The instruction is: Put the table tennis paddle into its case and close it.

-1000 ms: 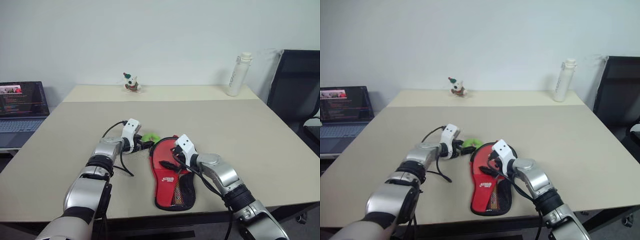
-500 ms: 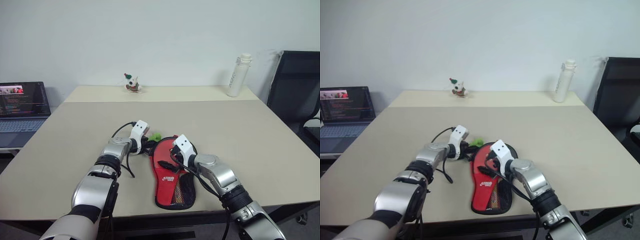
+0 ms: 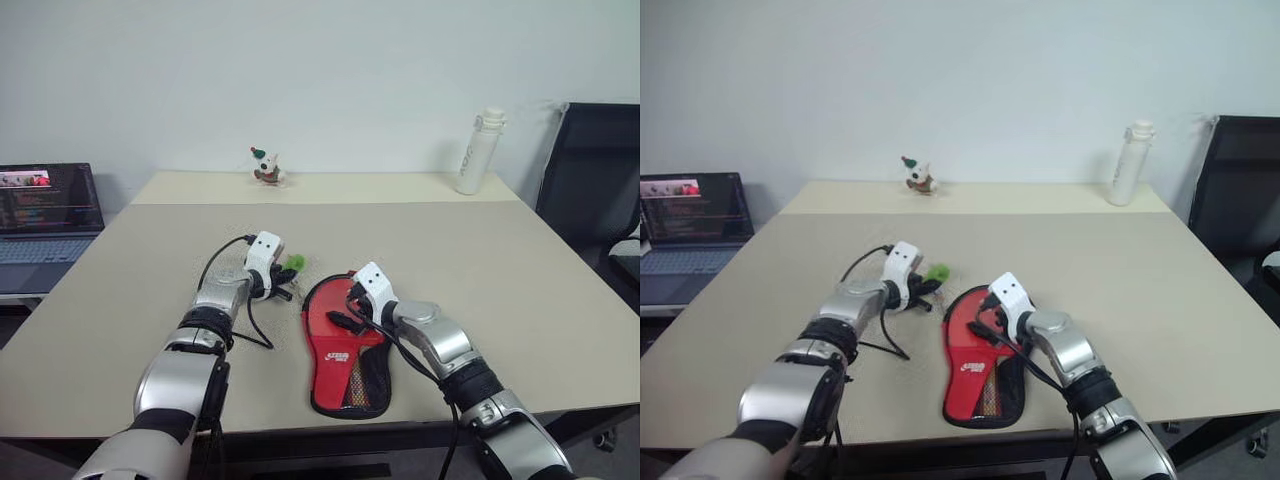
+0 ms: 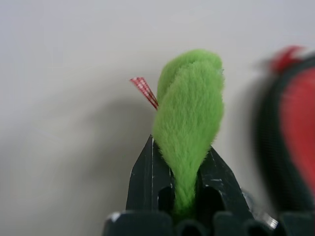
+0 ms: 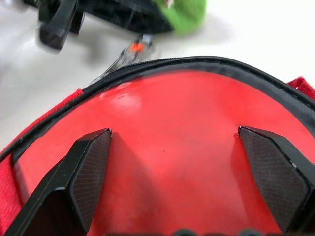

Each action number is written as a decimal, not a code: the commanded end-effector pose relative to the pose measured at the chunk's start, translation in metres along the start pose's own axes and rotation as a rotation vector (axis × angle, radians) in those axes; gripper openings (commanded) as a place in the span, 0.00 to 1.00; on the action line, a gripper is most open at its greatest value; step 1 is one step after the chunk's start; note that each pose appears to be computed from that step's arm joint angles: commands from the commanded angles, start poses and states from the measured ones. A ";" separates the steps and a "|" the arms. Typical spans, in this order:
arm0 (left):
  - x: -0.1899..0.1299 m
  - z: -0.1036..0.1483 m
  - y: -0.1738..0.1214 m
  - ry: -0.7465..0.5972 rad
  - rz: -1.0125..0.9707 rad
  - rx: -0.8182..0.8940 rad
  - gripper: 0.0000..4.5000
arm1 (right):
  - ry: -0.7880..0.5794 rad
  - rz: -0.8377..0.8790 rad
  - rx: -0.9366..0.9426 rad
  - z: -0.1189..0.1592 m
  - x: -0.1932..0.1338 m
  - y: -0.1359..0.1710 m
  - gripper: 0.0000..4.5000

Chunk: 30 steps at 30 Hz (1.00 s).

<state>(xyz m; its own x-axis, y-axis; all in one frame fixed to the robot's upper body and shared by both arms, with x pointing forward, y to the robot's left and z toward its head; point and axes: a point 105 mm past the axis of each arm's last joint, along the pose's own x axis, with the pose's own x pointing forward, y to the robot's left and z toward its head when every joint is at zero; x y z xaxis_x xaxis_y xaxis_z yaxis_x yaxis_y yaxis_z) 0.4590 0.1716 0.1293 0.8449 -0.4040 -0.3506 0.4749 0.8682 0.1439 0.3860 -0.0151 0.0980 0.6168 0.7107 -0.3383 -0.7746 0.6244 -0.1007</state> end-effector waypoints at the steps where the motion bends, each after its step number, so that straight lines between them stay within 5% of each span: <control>1: 0.001 0.050 0.008 -0.118 0.116 0.101 0.00 | 0.137 0.061 0.041 -0.038 -0.001 0.015 1.00; 11: 0.032 0.071 -0.056 -0.161 0.023 0.245 0.00 | 0.227 0.132 0.059 -0.062 -0.008 0.040 1.00; 30: 0.046 0.108 -0.121 -0.272 -0.011 0.635 0.00 | 0.293 0.203 0.121 -0.088 -0.017 0.091 1.00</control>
<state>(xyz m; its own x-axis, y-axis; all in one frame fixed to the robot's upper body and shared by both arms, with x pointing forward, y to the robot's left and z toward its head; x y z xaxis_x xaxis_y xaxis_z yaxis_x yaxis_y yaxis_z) 0.4683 0.0415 0.1562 0.8478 -0.4743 -0.2373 0.5074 0.5950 0.6234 0.3157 0.0155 0.0757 0.4715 0.7908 -0.3902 -0.8670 0.4966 -0.0412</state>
